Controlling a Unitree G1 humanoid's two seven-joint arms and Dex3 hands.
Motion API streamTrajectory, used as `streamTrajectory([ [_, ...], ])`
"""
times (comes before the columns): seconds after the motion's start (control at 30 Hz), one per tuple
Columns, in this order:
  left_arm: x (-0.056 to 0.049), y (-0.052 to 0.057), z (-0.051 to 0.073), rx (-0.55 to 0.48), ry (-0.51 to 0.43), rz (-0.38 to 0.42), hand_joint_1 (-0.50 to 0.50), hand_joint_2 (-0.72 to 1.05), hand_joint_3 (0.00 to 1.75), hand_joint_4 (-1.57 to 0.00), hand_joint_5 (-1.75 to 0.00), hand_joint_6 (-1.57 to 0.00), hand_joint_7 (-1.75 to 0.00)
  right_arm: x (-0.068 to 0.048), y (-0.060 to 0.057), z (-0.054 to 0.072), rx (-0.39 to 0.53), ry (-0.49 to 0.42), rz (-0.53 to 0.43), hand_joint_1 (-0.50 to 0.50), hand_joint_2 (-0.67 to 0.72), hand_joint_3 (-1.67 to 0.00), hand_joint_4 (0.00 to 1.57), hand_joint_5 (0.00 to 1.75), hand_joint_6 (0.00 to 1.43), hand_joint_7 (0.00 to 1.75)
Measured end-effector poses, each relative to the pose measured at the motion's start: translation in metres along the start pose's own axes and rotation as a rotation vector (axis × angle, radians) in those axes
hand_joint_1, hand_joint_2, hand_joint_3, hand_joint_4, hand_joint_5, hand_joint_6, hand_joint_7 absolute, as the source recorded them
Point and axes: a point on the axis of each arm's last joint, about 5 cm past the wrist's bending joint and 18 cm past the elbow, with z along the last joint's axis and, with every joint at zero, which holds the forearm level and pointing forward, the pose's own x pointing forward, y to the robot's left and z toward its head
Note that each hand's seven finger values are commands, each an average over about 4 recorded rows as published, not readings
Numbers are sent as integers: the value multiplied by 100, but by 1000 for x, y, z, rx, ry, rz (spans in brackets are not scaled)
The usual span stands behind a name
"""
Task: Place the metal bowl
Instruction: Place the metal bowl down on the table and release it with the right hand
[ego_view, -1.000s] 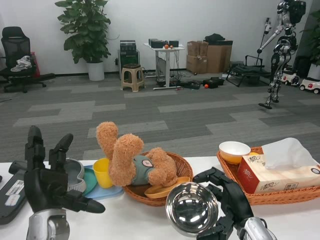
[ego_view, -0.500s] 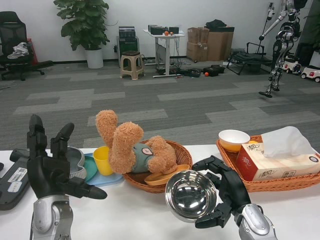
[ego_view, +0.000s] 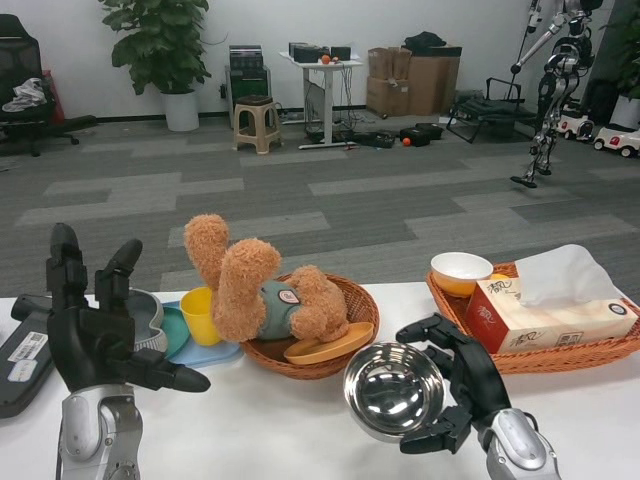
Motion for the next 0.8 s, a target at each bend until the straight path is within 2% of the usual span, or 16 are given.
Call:
streamTrajectory([
  [0.1, 0, 0, 0, 0, 1, -2, -50, -55, 0, -64, -92, 0, -2, -6, -4, -6, -10, 16, -27, 29, 12, -87, 157, 107, 96, 119],
  [0.17, 0, -1, 0, -1, 1, -3, -50, -55, 0, -64, -92, 0, 0, -9, -7, -10, -19, 28, -43, 31, 15, -87, 157, 107, 94, 119],
  [0.37, 0, -1, 0, -1, 1, -4, -50, -55, 0, -64, -92, 0, 0, -21, -16, -22, -25, 73, -97, 33, 9, -87, 157, 107, 94, 119],
  [0.67, 0, -2, 0, -3, 0, -6, -50, -55, 0, -64, -92, 0, 0, -33, -20, -37, -34, 146, -124, 33, 9, -81, 157, 107, 96, 119],
  [0.8, 1, -2, 0, -3, -1, -6, -50, -55, 0, -64, -92, 0, 0, -41, -22, -46, -39, 201, -139, 31, 15, -79, 157, 107, 99, 119],
])
